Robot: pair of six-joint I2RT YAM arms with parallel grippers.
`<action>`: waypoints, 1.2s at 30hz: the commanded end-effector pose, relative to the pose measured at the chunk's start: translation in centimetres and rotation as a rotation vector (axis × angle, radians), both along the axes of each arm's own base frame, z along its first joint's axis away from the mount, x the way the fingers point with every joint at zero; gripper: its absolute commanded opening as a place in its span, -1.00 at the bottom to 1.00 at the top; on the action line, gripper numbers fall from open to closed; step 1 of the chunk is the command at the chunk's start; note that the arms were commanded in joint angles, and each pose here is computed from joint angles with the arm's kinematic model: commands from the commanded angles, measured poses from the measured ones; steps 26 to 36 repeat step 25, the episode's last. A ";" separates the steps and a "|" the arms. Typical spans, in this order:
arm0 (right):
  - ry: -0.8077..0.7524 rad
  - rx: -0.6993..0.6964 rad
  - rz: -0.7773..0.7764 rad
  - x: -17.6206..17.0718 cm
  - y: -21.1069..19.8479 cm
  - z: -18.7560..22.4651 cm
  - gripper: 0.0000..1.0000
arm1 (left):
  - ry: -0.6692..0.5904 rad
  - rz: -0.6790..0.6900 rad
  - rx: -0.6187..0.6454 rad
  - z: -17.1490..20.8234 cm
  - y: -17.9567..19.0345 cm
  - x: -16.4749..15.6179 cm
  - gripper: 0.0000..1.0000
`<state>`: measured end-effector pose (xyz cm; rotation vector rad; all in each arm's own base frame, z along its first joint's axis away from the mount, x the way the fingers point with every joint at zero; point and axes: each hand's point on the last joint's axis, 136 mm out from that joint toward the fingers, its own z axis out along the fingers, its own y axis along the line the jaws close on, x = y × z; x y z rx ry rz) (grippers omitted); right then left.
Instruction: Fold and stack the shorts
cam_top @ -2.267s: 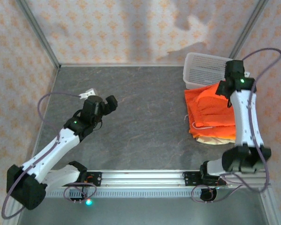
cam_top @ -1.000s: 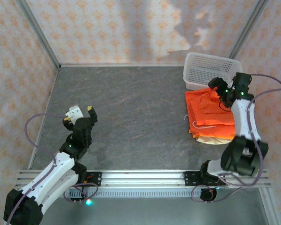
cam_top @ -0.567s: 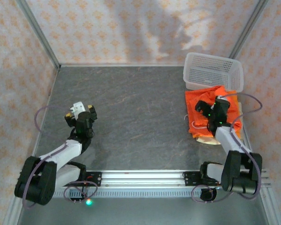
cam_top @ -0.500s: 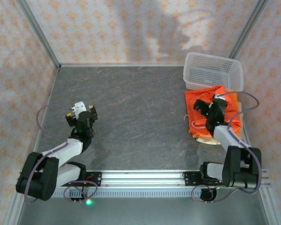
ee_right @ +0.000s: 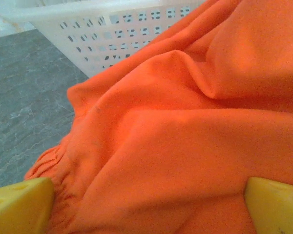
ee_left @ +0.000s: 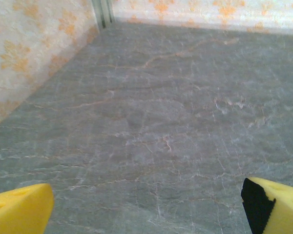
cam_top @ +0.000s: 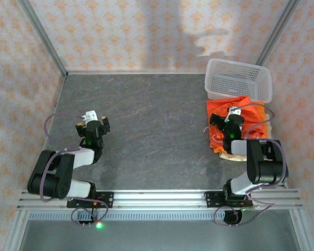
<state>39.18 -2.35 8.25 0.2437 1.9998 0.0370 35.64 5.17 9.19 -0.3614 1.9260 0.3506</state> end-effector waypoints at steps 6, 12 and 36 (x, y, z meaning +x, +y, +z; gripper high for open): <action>-0.040 -0.007 0.037 0.4 0.8 0.6 0.99 | -0.008 -0.088 -0.001 0.5 -1.0 3.0 1.00; -0.039 -0.007 0.036 0.4 0.8 0.5 0.99 | -0.001 -0.076 0.004 0.7 -1.0 2.9 1.00; -0.038 -0.007 0.036 0.4 0.8 0.5 0.99 | 0.004 -0.107 -0.010 0.5 -1.2 3.1 1.00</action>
